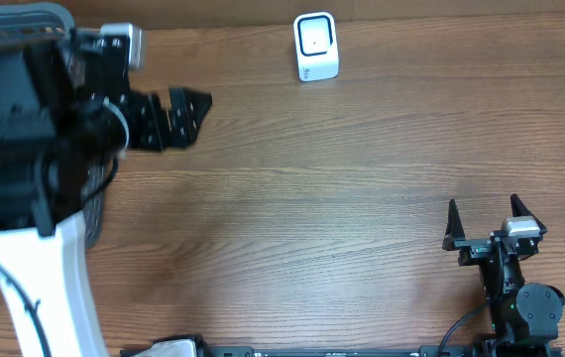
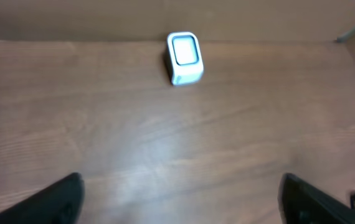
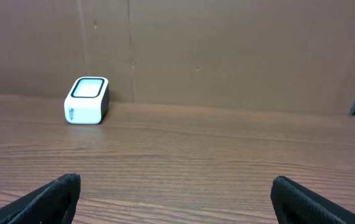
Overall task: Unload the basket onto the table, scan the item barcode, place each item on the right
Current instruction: 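Move the left gripper over the basket and lower toward the green-capped jar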
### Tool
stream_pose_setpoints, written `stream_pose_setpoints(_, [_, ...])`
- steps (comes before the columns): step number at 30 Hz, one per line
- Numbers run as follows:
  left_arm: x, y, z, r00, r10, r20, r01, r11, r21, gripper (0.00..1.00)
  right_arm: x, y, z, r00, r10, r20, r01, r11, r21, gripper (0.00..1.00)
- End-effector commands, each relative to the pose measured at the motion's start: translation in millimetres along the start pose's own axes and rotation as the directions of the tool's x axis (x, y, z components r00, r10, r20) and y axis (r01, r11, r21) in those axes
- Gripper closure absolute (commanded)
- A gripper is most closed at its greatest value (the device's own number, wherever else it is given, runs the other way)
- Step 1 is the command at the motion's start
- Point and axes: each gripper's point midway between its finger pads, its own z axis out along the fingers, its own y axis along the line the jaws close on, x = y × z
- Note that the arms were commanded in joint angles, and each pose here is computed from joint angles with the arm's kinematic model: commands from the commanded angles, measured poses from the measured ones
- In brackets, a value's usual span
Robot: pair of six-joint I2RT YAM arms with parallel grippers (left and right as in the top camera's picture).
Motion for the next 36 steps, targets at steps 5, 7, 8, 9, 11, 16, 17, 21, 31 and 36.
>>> stream_pose_setpoints(5, [-63.2,67.0,-21.6,0.923,-0.256,0.288,0.301,0.946,-0.122,0.22,2.4,-0.6,0.1,1.000,-0.004,0.001,0.004,1.000,0.002,0.00])
stream_pose_setpoints(7, [-77.0,98.2,-42.9,0.866,-0.306,0.396,0.395,0.904,-0.164,0.17,2.4,-0.6,0.1,1.000,-0.004,0.001,0.004,1.000,0.002,0.00])
stream_pose_setpoints(8, [-79.7,117.1,-55.4,0.831,-0.331,0.446,0.451,0.871,-0.194,0.15,2.4,-0.6,0.1,1.000,-0.004,0.001,0.004,1.000,0.002,0.00])
stream_pose_setpoints(9, [-79.3,133.4,-65.9,0.802,-0.349,0.484,0.498,0.838,-0.222,0.13,2.4,-0.6,0.1,1.000,-0.004,0.001,0.004,1.000,0.002,0.00])
stream_pose_setpoints(11, [-70.7,171.7,-88.0,0.751,-0.367,0.549,0.586,0.753,-0.299,0.11,2.4,-0.6,0.1,1.000,-0.004,0.001,0.004,1.000,0.002,0.00])
stream_pose_setpoints(16, [-23.3,244.7,-121.0,0.697,-0.403,0.594,0.710,0.507,-0.489,0.06,2.4,-0.6,0.1,1.000,-0.004,0.001,0.004,1.000,0.002,0.00])
stream_pose_setpoints(17, [-12.7,254.9,-124.4,0.691,-0.416,0.591,0.721,0.460,-0.519,0.05,2.4,-0.6,0.1,1.000,-0.004,0.001,0.004,1.000,0.002,0.00])
stream_pose_setpoints(21, [27.7,292.0,-124.3,0.670,-0.491,0.556,0.730,0.303,-0.612,0.03,2.4,-0.6,0.1,1.000,-0.004,0.001,0.004,1.000,0.002,0.00])
stream_pose_setpoints(31, [110.9,355.8,-61.7,0.635,-0.724,0.268,0.607,0.254,-0.753,0.00,2.4,-0.6,0.1,1.000,-0.004,0.001,0.004,1.000,0.002,0.00])
stream_pose_setpoints(36, [137.3,371.1,-26.1,0.602,-0.787,0.135,0.568,0.303,-0.765,0.00,2.4,-0.6,0.1,1.000,-0.004,0.001,0.004,1.000,0.002,0.00])
